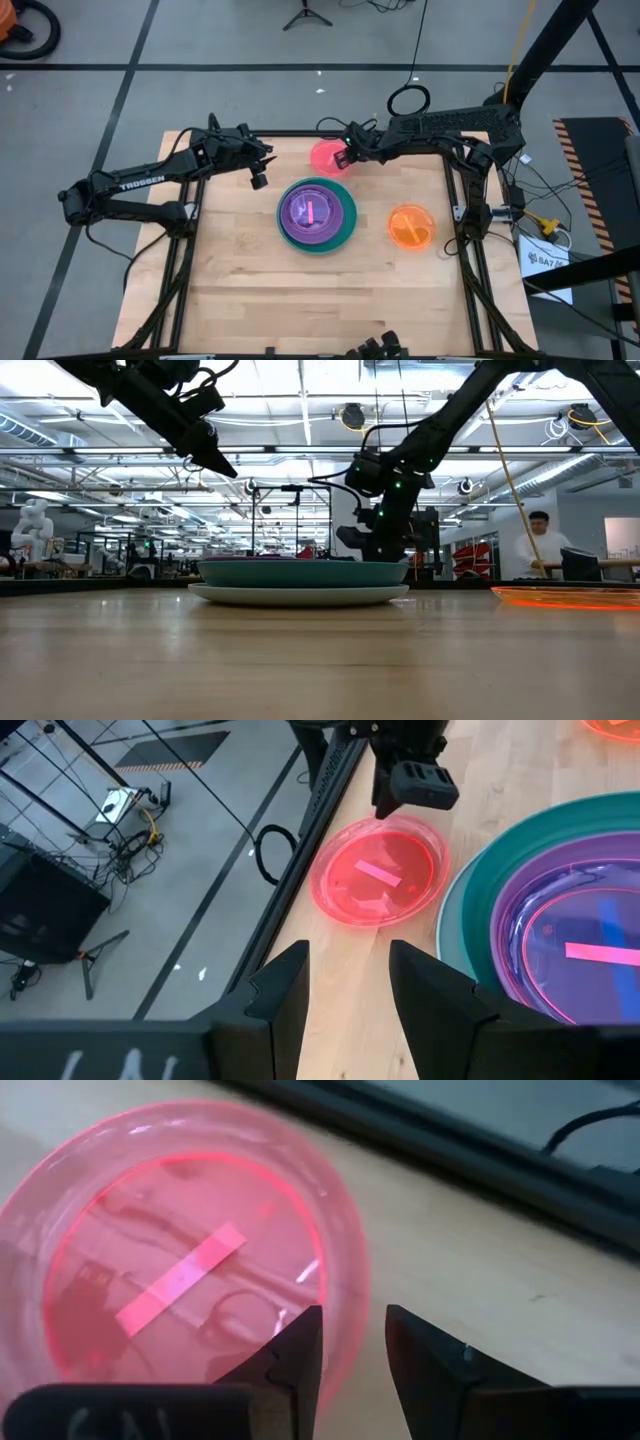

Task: Stack plastic plates
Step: Stack the pink plate on the pink plate

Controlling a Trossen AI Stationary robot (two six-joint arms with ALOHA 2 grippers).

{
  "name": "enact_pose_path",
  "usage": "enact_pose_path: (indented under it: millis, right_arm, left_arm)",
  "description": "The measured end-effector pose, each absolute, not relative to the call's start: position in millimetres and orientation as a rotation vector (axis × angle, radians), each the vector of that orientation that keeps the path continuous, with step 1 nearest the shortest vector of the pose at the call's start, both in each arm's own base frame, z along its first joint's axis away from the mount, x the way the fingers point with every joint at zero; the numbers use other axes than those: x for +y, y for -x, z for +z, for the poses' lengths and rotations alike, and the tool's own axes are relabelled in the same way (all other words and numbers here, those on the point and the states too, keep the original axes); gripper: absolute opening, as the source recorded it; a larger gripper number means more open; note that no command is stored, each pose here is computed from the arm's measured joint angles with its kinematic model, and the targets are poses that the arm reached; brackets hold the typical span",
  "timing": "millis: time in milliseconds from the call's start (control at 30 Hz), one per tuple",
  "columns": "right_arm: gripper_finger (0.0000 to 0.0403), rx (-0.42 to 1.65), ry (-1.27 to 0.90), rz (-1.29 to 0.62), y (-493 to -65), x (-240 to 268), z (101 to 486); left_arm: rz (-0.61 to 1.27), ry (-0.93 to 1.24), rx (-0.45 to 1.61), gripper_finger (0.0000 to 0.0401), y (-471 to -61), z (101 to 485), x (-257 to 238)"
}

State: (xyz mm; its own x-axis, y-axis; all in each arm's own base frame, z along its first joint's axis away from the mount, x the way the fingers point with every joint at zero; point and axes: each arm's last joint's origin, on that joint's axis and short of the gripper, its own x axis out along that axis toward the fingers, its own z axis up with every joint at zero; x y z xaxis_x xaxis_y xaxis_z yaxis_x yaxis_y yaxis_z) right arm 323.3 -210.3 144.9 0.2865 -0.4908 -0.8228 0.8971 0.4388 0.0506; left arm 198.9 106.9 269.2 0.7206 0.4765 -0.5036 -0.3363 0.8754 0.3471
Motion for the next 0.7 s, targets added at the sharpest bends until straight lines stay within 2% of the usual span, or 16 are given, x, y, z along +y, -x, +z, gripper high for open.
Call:
enact_pose_path:
  millis: [200,700]
  right_arm:
    - [0.0105,0.795,-0.608,-1.071,-322.6,-211.5,145.4]
    - [0.0105,0.82,-0.633,-1.076,-327.9,-207.2,129.0]
  left_arm:
    - [0.454,-0.24,0.62,0.0147,-198.9,269.2,107.0]
    - [0.453,-0.239,0.621,0.0147,-198.9,269.1,106.9]
